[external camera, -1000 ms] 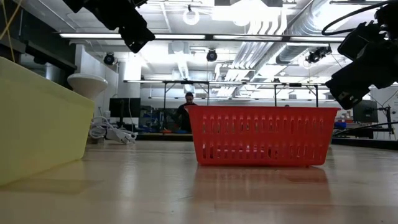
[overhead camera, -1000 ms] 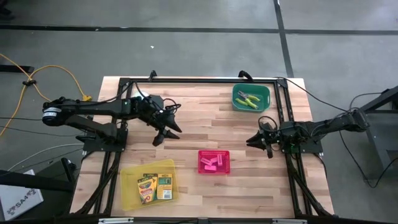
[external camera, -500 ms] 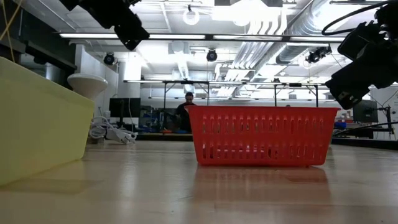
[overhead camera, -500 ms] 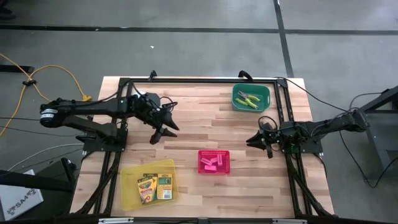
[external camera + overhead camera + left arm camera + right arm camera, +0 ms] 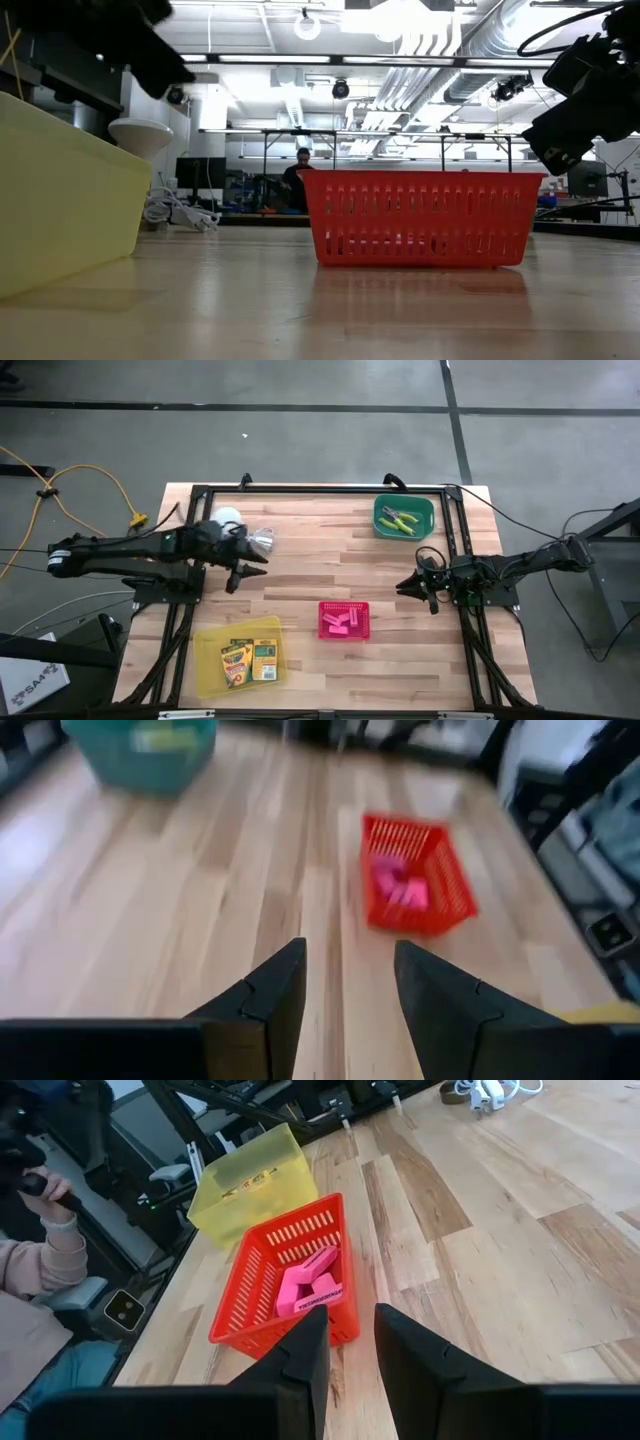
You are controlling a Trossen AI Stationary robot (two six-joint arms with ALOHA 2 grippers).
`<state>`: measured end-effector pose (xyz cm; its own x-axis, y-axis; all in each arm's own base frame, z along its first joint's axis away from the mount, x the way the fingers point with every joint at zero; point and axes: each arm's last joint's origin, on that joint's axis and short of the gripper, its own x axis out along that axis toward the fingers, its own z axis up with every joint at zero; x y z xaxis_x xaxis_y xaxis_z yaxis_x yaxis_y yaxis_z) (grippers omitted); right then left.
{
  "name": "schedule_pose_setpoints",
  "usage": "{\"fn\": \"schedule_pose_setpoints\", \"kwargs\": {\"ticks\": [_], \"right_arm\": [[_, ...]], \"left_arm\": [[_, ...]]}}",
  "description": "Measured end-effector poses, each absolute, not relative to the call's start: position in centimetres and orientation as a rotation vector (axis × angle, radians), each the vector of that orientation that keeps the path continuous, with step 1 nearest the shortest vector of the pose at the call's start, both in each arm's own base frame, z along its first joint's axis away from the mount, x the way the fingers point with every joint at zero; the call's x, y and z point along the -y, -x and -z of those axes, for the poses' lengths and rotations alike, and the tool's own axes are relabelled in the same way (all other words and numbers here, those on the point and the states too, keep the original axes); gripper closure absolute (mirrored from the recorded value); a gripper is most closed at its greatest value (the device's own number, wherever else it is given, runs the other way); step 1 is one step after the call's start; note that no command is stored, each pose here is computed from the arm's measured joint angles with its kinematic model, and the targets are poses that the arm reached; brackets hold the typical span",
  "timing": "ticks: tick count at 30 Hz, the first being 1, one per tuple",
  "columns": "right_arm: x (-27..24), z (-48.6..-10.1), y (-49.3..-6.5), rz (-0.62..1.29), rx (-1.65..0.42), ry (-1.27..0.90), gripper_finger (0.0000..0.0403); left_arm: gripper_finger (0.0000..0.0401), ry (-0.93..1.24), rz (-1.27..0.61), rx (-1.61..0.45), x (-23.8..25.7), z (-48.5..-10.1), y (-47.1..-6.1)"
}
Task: Pick & Place School Supplies
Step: Return to Home Position
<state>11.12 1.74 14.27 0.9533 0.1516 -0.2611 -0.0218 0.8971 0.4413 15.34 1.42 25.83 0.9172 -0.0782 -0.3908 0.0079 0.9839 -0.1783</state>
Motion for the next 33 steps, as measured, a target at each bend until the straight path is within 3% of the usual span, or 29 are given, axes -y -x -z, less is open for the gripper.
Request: {"fn": "schedule_pose_setpoints", "kwargs": {"ticks": [6,13,24,33], "right_arm": [[-1.7,-14.3,-11.1,-0.092,-0.295,-0.45,0.0331],[-1.7,-14.3,-11.1,-0.092,-0.295,-0.45,0.0331],[-1.7,-14.3,-11.1,-0.092,-0.294,-0.45,0.0331],[-1.7,-14.3,-11.1,-0.092,-0.294,-0.45,0.0331]], "left_arm": [[0.0251,0.147,0.015,-0.228,-1.0,-25.5,-11.9],[0.0251,0.181,-0.13,-0.177,-1.2,-22.1,-9.9],[0.0251,0.196,-0.151,-0.055,-1.1,-17.9,-9.2],[0.0251,0.188,-0.164,-0.007,-1.2,-17.4,-9.4]]}}
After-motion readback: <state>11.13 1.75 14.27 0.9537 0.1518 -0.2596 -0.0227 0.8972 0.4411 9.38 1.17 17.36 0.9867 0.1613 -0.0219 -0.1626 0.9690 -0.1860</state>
